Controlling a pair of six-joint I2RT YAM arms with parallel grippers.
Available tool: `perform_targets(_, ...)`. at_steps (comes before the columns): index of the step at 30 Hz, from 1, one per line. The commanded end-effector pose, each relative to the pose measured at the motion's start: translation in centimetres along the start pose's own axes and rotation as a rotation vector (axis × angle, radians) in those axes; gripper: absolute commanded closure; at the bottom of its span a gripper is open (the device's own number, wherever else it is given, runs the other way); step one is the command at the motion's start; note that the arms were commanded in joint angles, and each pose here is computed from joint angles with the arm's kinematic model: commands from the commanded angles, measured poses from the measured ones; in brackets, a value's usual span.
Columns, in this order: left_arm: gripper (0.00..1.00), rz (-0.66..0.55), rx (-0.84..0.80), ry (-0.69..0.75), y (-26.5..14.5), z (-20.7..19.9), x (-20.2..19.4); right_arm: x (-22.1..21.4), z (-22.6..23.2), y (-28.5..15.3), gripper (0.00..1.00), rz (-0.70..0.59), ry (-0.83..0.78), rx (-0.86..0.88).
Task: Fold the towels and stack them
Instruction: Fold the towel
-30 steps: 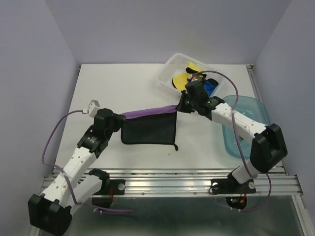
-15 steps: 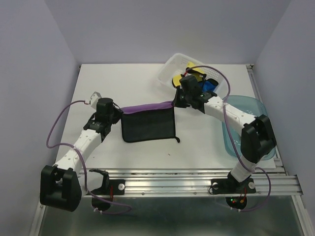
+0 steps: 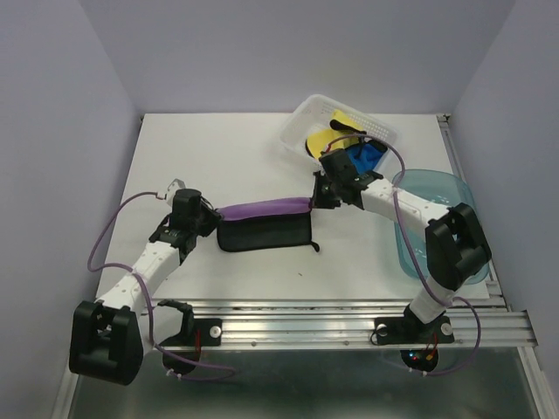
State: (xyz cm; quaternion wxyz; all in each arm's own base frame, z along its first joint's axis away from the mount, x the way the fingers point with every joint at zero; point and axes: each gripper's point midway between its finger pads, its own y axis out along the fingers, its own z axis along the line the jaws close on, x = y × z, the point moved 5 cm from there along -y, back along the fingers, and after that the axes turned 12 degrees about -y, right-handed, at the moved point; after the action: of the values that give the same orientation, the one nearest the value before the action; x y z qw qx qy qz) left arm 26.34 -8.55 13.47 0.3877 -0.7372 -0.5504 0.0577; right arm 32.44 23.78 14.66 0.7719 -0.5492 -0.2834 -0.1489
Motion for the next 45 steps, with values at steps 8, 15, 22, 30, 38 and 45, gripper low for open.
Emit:
perform_targets(8, 1.00, 0.003, 0.059, 0.024, -0.3, 3.0, -0.8, -3.7, 0.2, -0.6, 0.99, 0.067, 0.034, 0.100)
perform_targets(15, 1.00, 0.033, 0.082, 0.026, -0.1, 4.1, -1.5, -4.8, 0.0, -0.2, 0.99, 0.093, 0.037, 0.093)
perform_targets(22, 1.00, 0.053, 0.117, 0.030, 0.6, 5.5, -2.2, -5.4, 0.0, 0.4, 0.99, 0.115, 0.040, 0.090)
perform_targets(30, 1.00, 0.071, 0.159, 0.034, 1.9, 6.1, -2.6, -6.1, 0.1, 1.2, 0.99, 0.139, 0.041, 0.085)
perform_targets(38, 1.00, 0.082, 0.176, 0.040, 2.3, 6.5, -2.8, -6.9, -0.3, 2.0, 0.99, 0.168, 0.045, 0.062)
perform_targets(45, 1.00, 0.080, 0.191, 0.040, 2.2, 6.9, -2.9, -8.0, -0.9, 2.0, 0.99, 0.211, 0.052, 0.038)
